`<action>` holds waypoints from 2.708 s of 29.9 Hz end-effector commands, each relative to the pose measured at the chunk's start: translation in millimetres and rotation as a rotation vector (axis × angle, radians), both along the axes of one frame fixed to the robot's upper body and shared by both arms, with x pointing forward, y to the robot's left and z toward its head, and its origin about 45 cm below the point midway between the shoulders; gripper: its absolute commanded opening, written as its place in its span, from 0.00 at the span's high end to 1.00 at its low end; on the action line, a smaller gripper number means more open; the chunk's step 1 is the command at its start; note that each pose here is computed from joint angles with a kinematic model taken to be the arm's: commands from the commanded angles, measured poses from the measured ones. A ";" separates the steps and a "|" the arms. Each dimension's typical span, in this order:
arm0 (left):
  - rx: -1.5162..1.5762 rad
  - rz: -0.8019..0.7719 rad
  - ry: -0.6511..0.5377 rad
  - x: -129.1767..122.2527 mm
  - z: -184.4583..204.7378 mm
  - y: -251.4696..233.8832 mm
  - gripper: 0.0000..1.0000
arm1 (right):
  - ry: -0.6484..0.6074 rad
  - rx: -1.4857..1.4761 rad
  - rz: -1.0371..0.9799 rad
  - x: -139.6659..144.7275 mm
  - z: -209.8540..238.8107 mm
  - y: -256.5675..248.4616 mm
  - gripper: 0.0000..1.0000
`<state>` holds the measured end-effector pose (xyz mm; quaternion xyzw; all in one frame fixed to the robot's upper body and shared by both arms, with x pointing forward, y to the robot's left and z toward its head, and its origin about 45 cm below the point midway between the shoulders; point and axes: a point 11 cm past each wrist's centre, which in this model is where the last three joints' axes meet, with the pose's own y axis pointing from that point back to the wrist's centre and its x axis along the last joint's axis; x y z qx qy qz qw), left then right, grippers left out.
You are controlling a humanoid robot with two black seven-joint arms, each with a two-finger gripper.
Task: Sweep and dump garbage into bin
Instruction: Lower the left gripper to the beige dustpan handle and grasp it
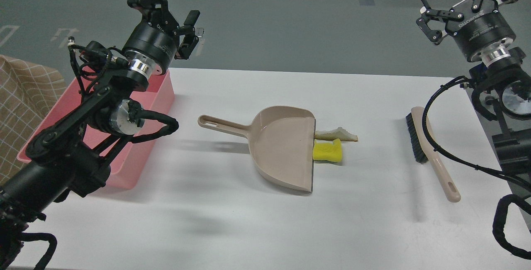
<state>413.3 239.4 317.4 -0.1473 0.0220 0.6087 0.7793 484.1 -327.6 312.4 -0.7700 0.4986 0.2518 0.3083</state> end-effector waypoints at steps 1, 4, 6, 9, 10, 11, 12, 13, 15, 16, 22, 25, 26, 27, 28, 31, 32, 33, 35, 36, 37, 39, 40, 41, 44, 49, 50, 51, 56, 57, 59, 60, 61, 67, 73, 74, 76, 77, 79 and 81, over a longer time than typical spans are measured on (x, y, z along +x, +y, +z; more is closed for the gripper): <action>0.030 0.036 0.011 -18.0 -2.6 -9.7 0.02 | 0.000 0.000 0.000 0.0 0.0 0.1 0.00; 0.098 0.096 0.004 -31.9 -14.8 -8.7 0.02 | 0.002 -0.002 -0.003 -0.1 -0.4 -1.8 0.00; 0.163 0.107 -0.002 -38.7 -27.0 -8.1 0.02 | 0.010 0.000 -0.007 0.1 -3.4 -2.6 0.00; 0.240 0.084 0.004 -48.8 -42.6 -10.3 0.02 | 0.015 0.001 -0.008 0.3 -5.0 -2.7 0.00; 0.258 0.078 0.006 -52.8 -46.0 -9.4 0.02 | 0.015 0.001 -0.008 0.3 -5.0 -2.7 0.00; 0.260 0.075 0.011 -55.0 -47.9 -9.3 0.02 | 0.015 0.002 -0.007 0.3 -5.2 -2.0 0.00; 0.266 0.070 0.015 -59.0 -49.7 -8.0 0.02 | 0.015 0.002 -0.007 0.3 -5.2 -2.0 0.00; 0.267 0.068 0.016 -60.9 -50.0 -7.6 0.02 | 0.016 0.001 -0.006 0.3 -5.4 -1.7 0.00; 0.290 0.055 0.020 -67.3 -54.8 -7.6 0.02 | 0.016 0.001 -0.006 0.3 -5.4 -1.7 0.00; 0.311 0.048 0.020 -70.2 -58.4 -7.9 0.02 | 0.015 0.000 -0.007 0.3 -5.2 -2.4 0.00; 0.345 0.032 0.032 -80.4 -72.7 -11.5 0.02 | 0.016 0.003 -0.005 0.4 -5.7 -1.0 0.00; 0.370 0.009 0.039 -86.3 -80.8 -16.4 0.02 | 0.016 0.004 -0.004 0.4 -5.9 -0.3 0.00; 0.387 -0.005 0.043 -90.7 -86.4 -19.2 0.02 | 0.016 0.004 -0.004 0.4 -5.9 -0.3 0.00; 0.396 -0.013 0.043 -93.0 -89.1 -20.9 0.02 | 0.016 0.002 -0.004 0.4 -6.0 -0.3 0.00; 0.405 -0.020 0.047 -95.7 -92.5 -21.9 0.02 | 0.017 0.005 -0.003 0.5 -6.2 0.3 0.00; 0.462 -0.050 0.039 -108.3 -106.6 -28.5 0.02 | 0.017 0.005 -0.003 0.5 -6.2 0.3 0.00; 0.479 -0.055 0.039 -112.8 -111.0 -28.7 0.02 | 0.017 0.005 -0.003 0.5 -6.2 0.3 0.00; 0.494 -0.058 0.037 -115.4 -113.9 -28.5 0.02 | 0.017 0.005 -0.003 0.5 -6.2 0.3 0.00; 0.503 -0.059 0.033 -116.5 -115.0 -28.3 0.02 | 0.017 0.006 -0.002 0.5 -6.4 1.0 0.00; 0.508 -0.060 0.036 -117.8 -116.9 -28.0 0.02 | 0.017 0.007 -0.001 0.6 -6.7 1.7 0.00; 0.516 -0.062 0.044 -119.9 -120.4 -26.8 0.02 | 0.018 0.009 0.001 0.7 -7.1 3.1 0.00; 0.528 -0.070 0.059 -125.4 -128.0 -26.3 0.02 | 0.016 0.009 0.002 0.7 -6.7 3.3 0.00; 0.544 -0.077 0.065 -128.3 -133.1 -26.7 0.02 | 0.016 0.009 0.002 0.7 -6.7 3.3 0.00; 0.555 -0.079 0.064 -129.5 -135.3 -26.4 0.02 | 0.016 0.009 0.002 0.7 -6.7 3.3 0.00; 0.602 -0.100 0.076 -137.1 -149.0 -26.7 0.02 | 0.016 0.009 0.002 0.7 -6.7 3.3 0.00; 0.623 -0.109 0.106 -140.9 -161.9 -25.5 0.02 | 0.015 0.009 0.003 0.7 -6.2 3.6 0.00; 0.627 -0.114 0.114 -141.9 -165.8 -26.8 0.02 | 0.016 0.008 0.001 0.6 -6.4 2.7 0.00; 0.631 -0.114 0.120 -142.2 -168.2 -26.1 0.02 | 0.016 0.008 0.001 0.6 -6.5 2.7 0.00; 0.665 -0.111 0.153 -143.0 -182.3 -20.0 0.02 | 0.015 0.008 0.002 0.6 -6.0 2.9 0.00; 0.667 -0.108 0.162 -142.6 -185.4 -19.8 0.02 | 0.015 0.009 0.003 0.7 -6.2 3.6 0.00; 0.665 -0.103 0.168 -140.6 -189.1 -22.0 0.02 | 0.016 0.009 0.002 0.7 -6.7 3.3 0.00; 0.669 -0.098 0.176 -139.1 -192.6 -22.0 0.02 | 0.016 0.009 0.002 0.7 -6.7 3.3 0.00; 0.672 -0.094 0.181 -138.3 -195.0 -21.5 0.02 | 0.016 0.009 0.002 0.7 -6.7 3.3 0.00; 0.688 -0.068 0.213 -129.0 -211.8 -22.7 0.02 | 0.013 0.008 0.002 0.9 -5.3 3.1 0.00; 0.717 -0.042 0.222 -119.3 -220.1 -16.9 0.02 | 0.013 0.006 0.002 0.9 -5.3 3.1 0.00; 0.722 -0.039 0.224 -118.6 -220.9 -15.5 0.02 | 0.015 0.008 0.002 0.6 -6.0 2.9 0.00; 0.727 -0.035 0.218 -114.8 -219.2 -14.4 0.02 | 0.015 0.008 0.002 0.6 -6.0 2.9 0.00; 0.732 -0.034 0.214 -113.0 -218.5 -14.1 0.02 | 0.015 0.009 0.003 0.7 -6.2 3.6 0.00; 0.735 -0.030 0.213 -111.5 -218.3 -12.9 0.03 | 0.014 0.009 0.003 0.6 -5.8 3.8 0.00; 0.738 -0.030 0.207 -109.2 -216.8 -13.1 0.03 | 0.014 0.009 0.003 0.6 -5.8 3.8 0.00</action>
